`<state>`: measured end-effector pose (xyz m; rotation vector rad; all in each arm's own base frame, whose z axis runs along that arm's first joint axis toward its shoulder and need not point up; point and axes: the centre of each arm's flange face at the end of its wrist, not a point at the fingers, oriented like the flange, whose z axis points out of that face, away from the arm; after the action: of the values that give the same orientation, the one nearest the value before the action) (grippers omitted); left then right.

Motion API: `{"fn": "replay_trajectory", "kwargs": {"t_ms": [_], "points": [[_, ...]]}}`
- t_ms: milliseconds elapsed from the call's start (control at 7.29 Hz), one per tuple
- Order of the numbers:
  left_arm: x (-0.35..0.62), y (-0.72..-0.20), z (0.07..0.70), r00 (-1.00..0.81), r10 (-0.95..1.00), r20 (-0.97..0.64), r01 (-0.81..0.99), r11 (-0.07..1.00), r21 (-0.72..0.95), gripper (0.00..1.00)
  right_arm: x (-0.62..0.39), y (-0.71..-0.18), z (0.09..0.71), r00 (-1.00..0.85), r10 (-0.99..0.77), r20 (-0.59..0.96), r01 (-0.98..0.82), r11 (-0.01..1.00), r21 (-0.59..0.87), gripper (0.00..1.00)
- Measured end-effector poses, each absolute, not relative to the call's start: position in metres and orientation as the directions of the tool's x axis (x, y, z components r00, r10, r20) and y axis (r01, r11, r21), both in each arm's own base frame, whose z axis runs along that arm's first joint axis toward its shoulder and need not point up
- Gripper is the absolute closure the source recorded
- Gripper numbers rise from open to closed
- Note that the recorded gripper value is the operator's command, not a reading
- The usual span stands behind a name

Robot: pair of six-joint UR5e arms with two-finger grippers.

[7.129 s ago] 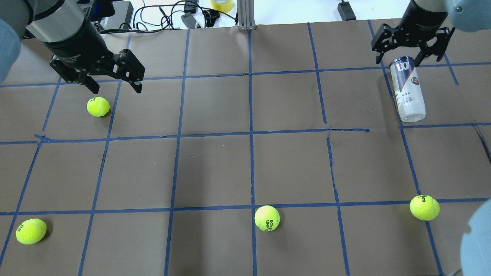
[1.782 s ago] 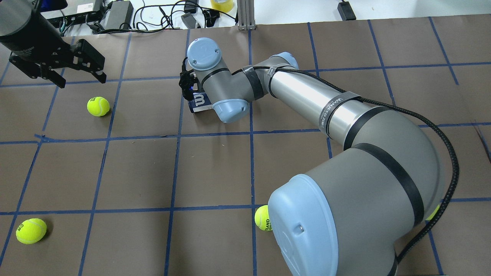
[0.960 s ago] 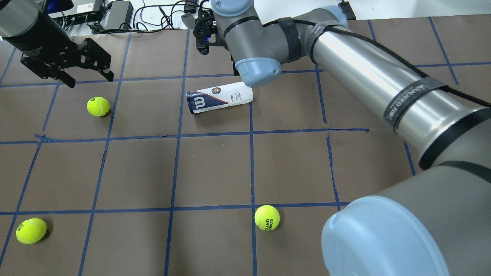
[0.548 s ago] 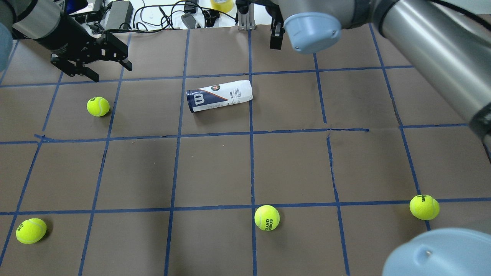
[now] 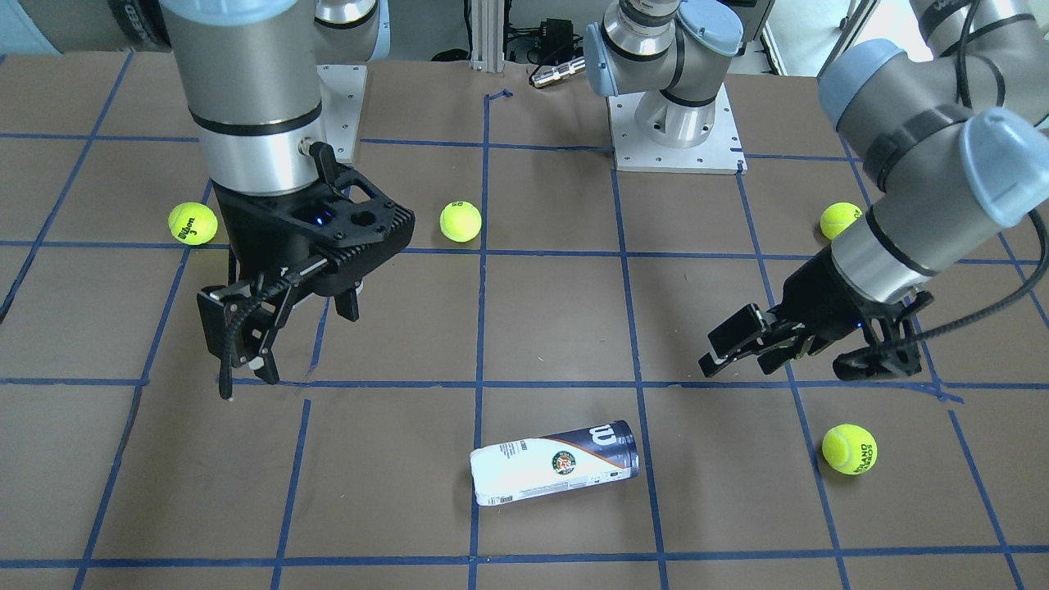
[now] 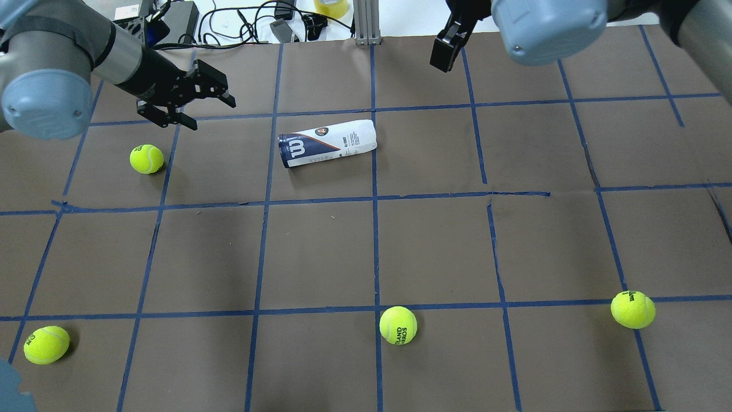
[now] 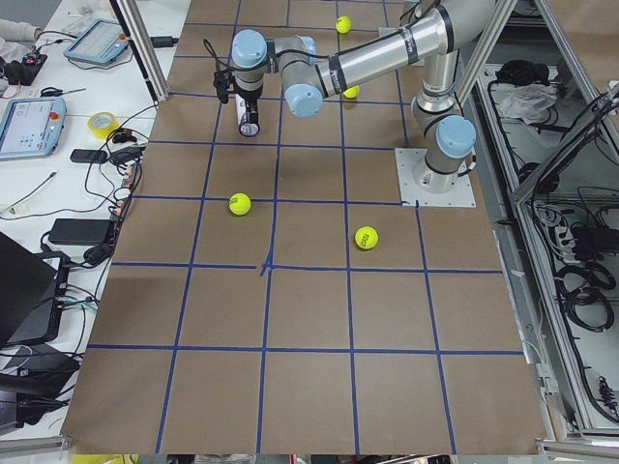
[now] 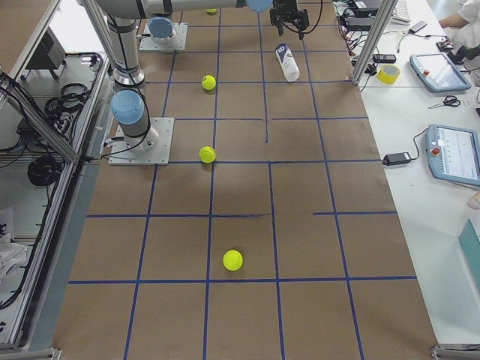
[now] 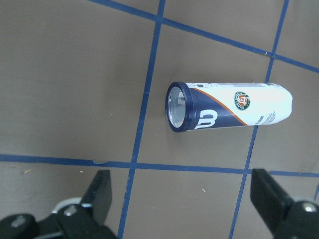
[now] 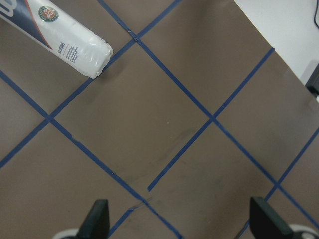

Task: Lift up tennis ball bucket
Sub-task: 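Raise the right gripper away while the left gripper reaches toward the can's open end, then close the left gripper on the open end of the lying can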

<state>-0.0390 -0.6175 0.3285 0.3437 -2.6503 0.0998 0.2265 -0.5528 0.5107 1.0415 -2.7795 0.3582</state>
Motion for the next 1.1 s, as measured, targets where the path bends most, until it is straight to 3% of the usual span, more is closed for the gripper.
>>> {"fn": "replay_trajectory", "kwargs": {"t_ms": [274,685,1097], "points": [[-0.04,-0.633,0.281,-0.829,-0.253,0.498,-0.267,0.963,0.043,0.0,0.221,-0.527,0.515,-0.906,-0.392,0.159,-0.419,0.885,-0.204,0.0],[-0.047,-0.65,0.23,-0.752,-0.278,0.597,-0.276,0.956,0.098,0.0,0.213,-0.501,0.523,-0.969,-0.225,0.098,-0.238,0.959,-0.152,0.0],[-0.057,-0.659,0.197,-0.674,-0.302,0.675,-0.279,0.949,0.147,0.0,0.17,-0.508,0.53,-0.997,-0.078,0.015,-0.079,0.988,-0.136,0.0]]}}
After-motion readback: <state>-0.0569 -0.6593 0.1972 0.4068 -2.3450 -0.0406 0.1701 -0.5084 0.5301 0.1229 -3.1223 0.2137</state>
